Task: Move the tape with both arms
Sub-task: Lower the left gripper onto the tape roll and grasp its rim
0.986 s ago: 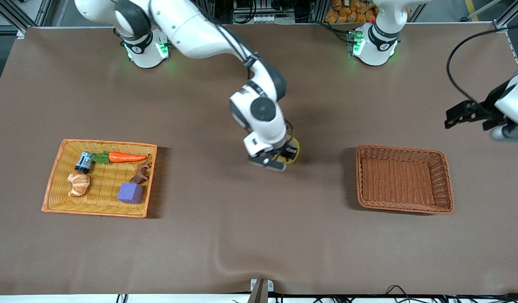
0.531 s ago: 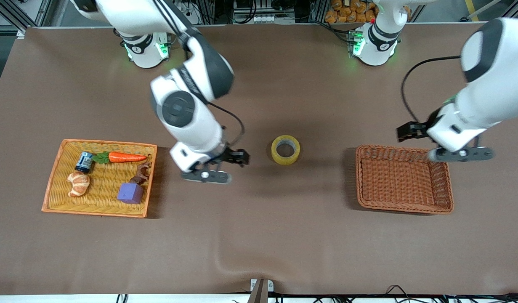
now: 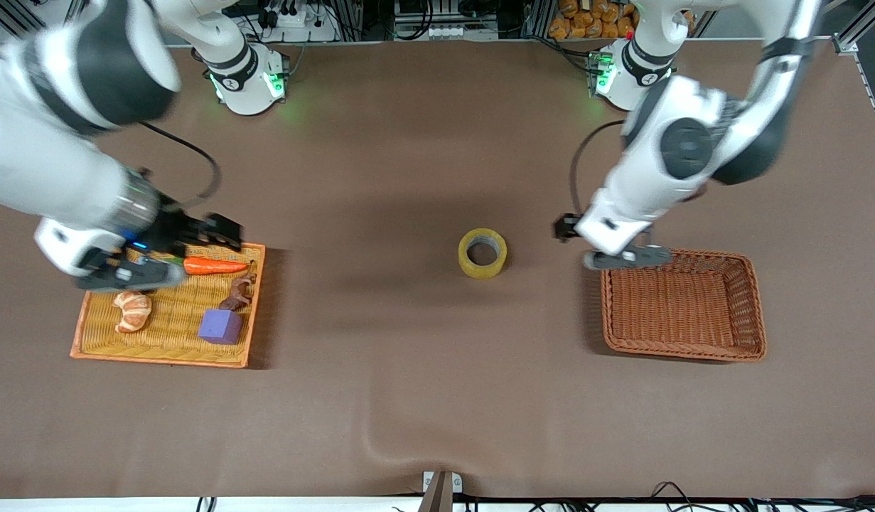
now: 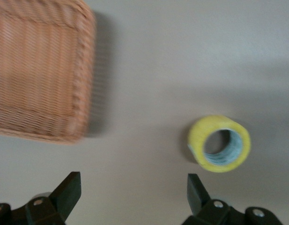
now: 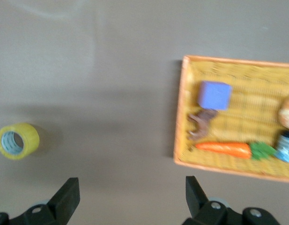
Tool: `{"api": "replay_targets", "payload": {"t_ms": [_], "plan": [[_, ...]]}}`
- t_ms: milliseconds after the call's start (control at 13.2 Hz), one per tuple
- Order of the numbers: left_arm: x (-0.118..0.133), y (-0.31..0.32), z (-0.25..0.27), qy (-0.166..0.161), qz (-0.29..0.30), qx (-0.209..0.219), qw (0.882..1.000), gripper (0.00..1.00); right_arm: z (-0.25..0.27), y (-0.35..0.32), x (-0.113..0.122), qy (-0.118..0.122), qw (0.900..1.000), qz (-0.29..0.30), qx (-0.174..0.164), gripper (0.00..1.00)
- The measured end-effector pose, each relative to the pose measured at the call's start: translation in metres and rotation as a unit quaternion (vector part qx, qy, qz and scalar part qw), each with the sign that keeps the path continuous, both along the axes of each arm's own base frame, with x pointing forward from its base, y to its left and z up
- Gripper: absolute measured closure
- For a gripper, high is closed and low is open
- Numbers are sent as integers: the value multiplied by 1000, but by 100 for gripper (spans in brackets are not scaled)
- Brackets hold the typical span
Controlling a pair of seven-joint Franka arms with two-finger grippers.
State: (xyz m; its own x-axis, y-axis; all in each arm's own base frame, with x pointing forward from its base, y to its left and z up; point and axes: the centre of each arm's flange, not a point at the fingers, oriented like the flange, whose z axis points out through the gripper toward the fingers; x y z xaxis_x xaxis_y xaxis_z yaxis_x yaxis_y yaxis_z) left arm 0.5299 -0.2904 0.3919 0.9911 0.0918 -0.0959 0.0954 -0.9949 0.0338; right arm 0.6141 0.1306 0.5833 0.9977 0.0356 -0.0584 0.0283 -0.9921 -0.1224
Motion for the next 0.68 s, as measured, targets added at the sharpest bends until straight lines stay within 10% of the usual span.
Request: {"api": "replay_targets", "payload": {"t_ms": [303, 683], "plan": [[-47, -85, -63, 14, 19, 2, 1000, 0, 45, -68, -22, -25, 997, -33, -58, 0], [-41, -92, -129, 14, 40, 9, 999, 0, 31, -141, -59, -28, 997, -56, -46, 0]]}}
